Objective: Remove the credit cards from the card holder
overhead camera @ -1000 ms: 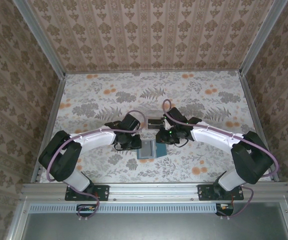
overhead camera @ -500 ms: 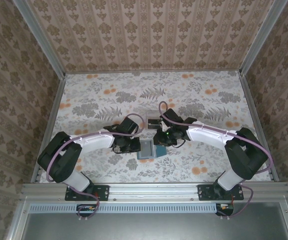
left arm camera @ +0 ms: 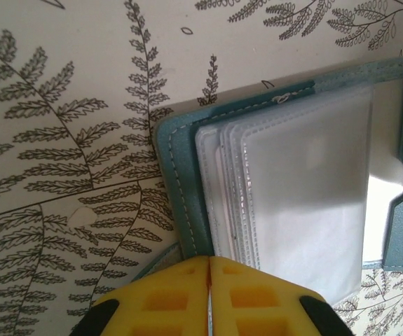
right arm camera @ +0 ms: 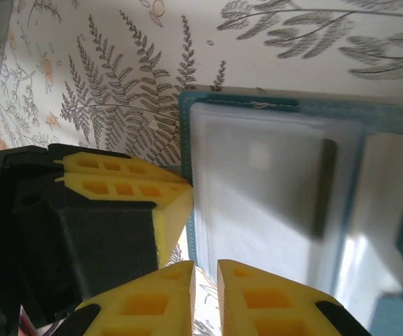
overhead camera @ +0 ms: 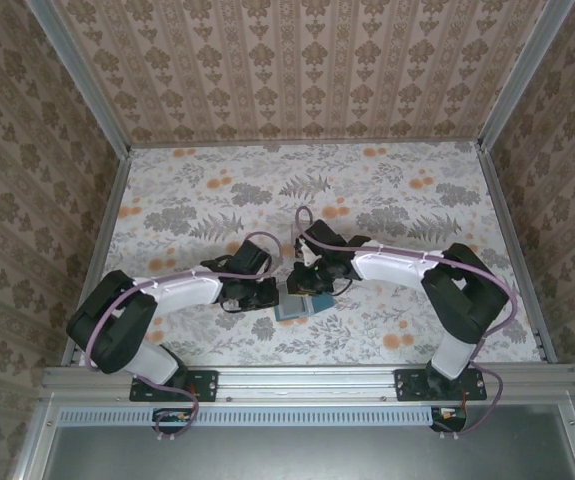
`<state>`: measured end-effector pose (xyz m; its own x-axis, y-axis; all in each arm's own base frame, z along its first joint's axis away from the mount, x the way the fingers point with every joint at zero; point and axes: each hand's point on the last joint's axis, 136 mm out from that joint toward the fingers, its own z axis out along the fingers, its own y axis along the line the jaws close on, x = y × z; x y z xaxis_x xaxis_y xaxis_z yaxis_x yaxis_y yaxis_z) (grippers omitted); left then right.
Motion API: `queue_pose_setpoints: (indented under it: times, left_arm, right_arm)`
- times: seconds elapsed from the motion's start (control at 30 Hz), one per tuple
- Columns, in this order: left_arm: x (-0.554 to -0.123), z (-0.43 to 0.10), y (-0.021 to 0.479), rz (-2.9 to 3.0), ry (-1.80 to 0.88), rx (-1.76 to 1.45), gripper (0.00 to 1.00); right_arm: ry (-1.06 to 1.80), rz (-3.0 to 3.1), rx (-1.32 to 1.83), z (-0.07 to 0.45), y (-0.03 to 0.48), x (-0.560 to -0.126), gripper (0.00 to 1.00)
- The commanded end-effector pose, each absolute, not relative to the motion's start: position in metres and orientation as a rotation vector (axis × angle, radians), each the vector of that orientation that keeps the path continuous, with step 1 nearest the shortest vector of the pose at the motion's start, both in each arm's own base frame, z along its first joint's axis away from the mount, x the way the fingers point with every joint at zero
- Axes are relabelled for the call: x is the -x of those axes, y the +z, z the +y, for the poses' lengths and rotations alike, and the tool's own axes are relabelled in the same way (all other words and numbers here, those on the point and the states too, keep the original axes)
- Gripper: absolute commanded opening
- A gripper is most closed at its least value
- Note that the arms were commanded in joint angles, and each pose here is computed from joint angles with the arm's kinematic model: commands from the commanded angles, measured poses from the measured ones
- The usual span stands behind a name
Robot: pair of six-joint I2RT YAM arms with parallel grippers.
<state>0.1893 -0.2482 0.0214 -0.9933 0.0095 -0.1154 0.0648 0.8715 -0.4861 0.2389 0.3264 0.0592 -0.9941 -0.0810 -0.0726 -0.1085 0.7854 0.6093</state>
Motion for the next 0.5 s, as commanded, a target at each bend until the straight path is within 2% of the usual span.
queue_pose_setpoints:
  times: [0.0, 0.27, 0.47]
  left_arm:
    - [-0.18, -0.241, 0.017, 2.97, -0.763, -0.023, 0.1]
    - [-0.18, -0.236, 0.017, 2.963, -0.758, -0.011, 0.09]
    - [-0.18, -0.234, 0.017, 2.966, -0.754, -0.01, 0.09]
  right_arm:
    - [1.073, 2.925, 0.17, 0.346, 0.061, -0.24, 0.18]
    - [1.018, 2.989, 0.157, 0.348, 0.036, -0.239, 0.18]
    - [0.817, 3.041, 0.166, 0.327, 0.025, -0.239, 0.26]
